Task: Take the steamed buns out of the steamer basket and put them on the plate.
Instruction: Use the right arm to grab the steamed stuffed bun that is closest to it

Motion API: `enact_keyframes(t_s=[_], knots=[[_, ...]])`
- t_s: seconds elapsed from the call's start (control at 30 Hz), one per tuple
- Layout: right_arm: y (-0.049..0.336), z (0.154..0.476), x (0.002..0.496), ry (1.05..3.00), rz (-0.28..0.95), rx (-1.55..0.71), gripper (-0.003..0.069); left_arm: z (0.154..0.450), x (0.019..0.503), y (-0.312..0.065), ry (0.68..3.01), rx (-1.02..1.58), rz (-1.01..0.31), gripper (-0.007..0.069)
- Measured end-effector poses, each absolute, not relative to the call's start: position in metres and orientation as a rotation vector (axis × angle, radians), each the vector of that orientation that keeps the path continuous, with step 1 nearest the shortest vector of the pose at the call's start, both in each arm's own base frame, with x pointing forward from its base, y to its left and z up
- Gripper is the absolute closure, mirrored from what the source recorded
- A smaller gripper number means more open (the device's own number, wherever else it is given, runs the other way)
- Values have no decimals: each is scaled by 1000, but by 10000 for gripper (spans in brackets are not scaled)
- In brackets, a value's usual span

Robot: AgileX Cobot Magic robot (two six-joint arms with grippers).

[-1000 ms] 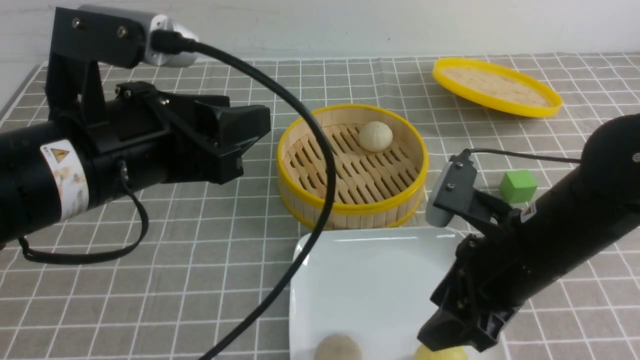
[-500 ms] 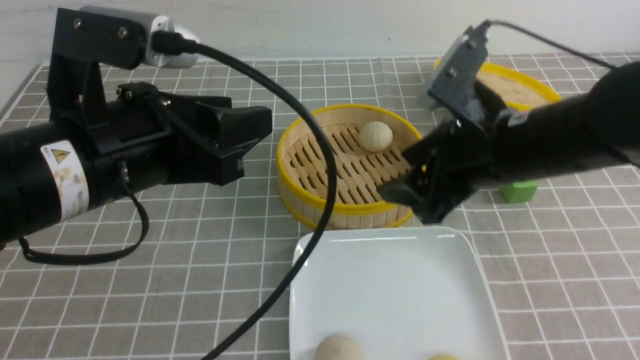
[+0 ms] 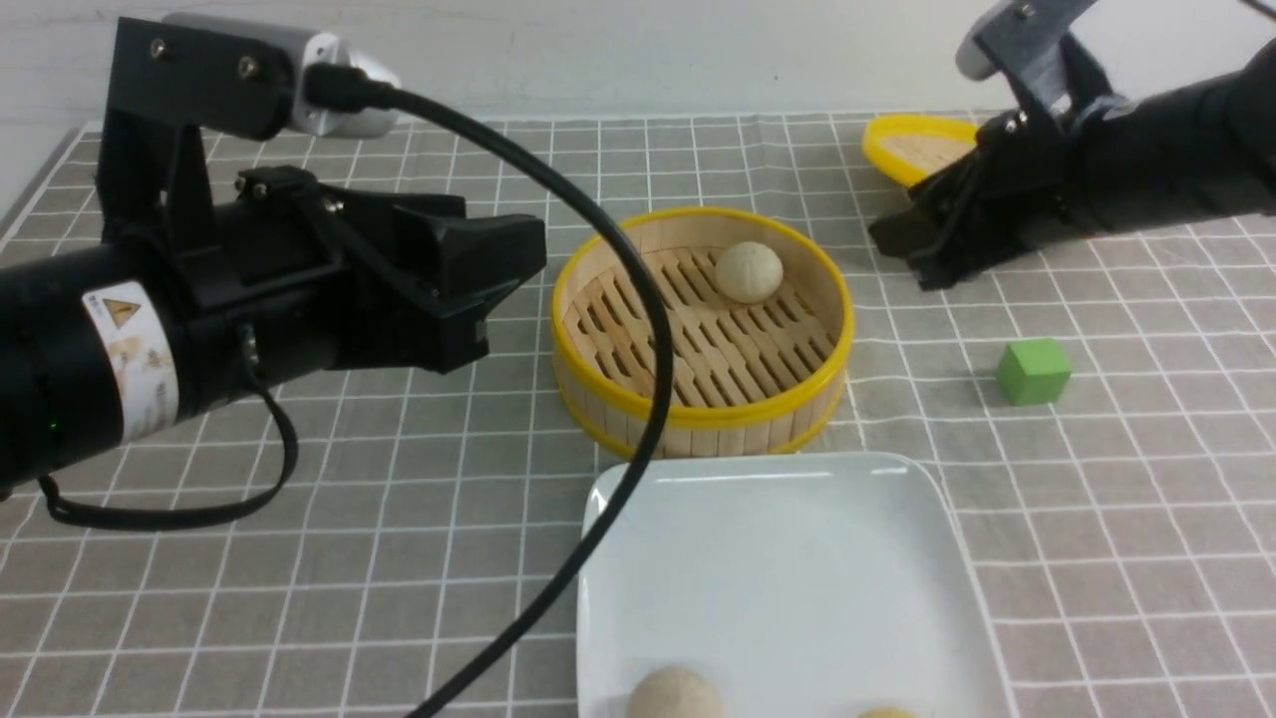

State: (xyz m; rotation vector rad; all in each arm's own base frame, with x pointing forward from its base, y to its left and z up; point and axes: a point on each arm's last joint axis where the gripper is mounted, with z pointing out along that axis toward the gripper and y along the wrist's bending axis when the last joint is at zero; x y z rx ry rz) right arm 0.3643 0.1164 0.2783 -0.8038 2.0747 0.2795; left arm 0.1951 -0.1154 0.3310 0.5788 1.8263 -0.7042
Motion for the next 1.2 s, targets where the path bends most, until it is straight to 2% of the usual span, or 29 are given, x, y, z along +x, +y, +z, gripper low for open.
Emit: enact_keyframes(t_s=[0.13,0.57,0.93,1.2], knots=[[125,257,383,2076,322,-829,312,331,196,-115,1826,571,-695,197],[147,230,443,2017,418,-853,312,331,196,-114,1826,567,-691,197],[152,214,455,2010,423,-918,312,331,196,-114,1826,566,-690,197],[154,187,462,2022,410,-992,312,331,196,-114,1827,566,-690,197]])
